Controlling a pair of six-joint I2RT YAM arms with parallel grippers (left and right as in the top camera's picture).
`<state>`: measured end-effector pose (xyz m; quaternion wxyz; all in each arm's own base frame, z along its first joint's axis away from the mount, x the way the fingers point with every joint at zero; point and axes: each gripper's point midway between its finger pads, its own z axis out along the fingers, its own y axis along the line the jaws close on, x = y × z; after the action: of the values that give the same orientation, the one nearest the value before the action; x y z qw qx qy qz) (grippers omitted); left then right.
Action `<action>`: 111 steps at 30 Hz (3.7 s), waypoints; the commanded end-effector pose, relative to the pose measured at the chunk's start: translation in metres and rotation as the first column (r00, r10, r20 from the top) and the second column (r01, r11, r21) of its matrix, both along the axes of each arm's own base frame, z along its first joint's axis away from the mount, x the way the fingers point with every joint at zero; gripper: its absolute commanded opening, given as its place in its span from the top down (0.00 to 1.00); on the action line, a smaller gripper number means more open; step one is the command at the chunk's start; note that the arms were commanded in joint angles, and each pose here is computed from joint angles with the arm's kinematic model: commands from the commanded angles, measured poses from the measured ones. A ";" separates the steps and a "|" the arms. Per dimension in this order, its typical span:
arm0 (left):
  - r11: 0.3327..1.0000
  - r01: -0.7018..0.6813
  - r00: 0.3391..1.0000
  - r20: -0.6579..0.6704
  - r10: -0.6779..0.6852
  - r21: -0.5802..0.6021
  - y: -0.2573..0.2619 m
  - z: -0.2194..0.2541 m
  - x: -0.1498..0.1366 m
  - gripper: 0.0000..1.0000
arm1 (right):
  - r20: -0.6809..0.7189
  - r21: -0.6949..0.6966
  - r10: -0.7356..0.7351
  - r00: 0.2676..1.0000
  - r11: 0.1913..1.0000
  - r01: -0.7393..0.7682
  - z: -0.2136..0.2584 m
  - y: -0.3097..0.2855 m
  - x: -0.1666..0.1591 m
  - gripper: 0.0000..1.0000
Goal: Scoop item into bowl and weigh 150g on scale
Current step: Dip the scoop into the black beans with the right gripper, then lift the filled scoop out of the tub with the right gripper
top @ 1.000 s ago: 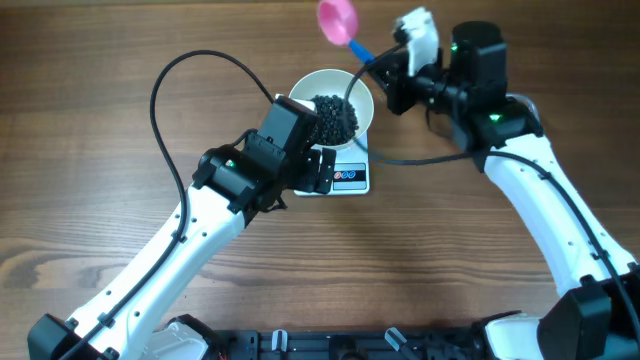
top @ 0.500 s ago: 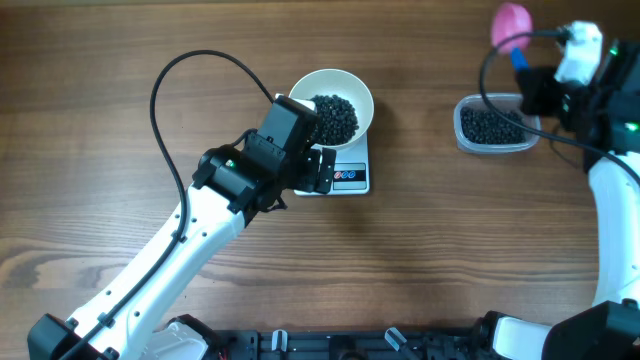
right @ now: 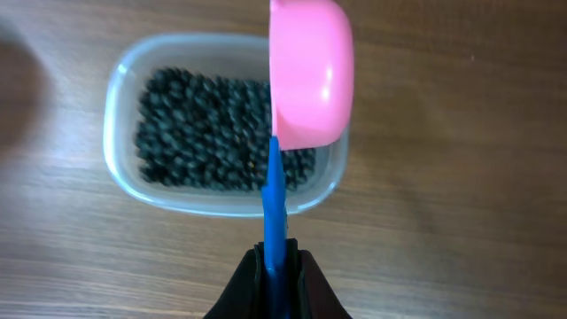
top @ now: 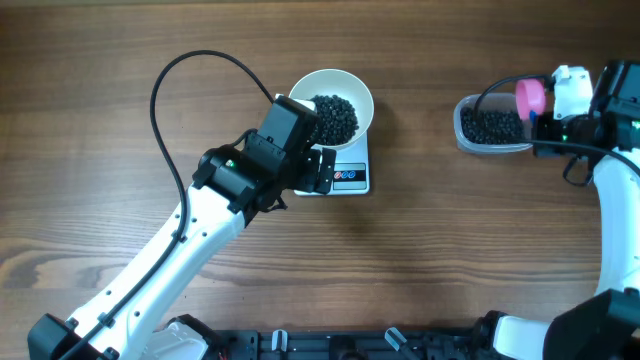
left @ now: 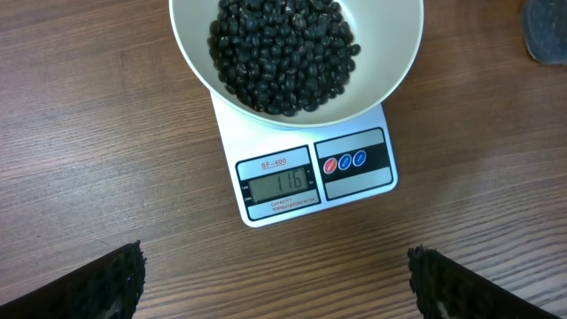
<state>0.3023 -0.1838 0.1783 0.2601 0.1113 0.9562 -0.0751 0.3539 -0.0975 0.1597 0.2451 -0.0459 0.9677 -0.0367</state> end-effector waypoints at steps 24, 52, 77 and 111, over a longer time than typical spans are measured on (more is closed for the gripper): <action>1.000 0.001 1.000 0.001 -0.001 -0.015 -0.001 0.002 -0.003 0.00 | -0.192 0.036 0.135 0.972 0.991 -0.130 -0.059 0.038 0.003 0.96; 1.000 0.001 1.000 0.001 -0.001 -0.015 -0.001 0.002 -0.003 0.00 | -0.165 0.241 0.363 0.917 0.916 -0.320 -0.056 0.081 -0.014 0.96; 1.000 0.001 1.000 0.001 -0.001 -0.015 -0.001 0.002 -0.003 0.00 | -0.181 0.447 0.222 0.958 0.886 -0.121 -0.068 0.078 -0.013 0.96; 1.000 0.001 1.000 0.001 -0.001 -0.015 -0.001 0.002 -0.003 0.00 | -0.121 0.608 0.074 0.990 0.794 0.015 -0.051 0.054 -0.010 0.96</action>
<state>0.3024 -0.1838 0.1783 0.2603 0.1113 0.9561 -0.0751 0.3401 -0.0473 0.1040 0.1668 0.0120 0.9533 0.2514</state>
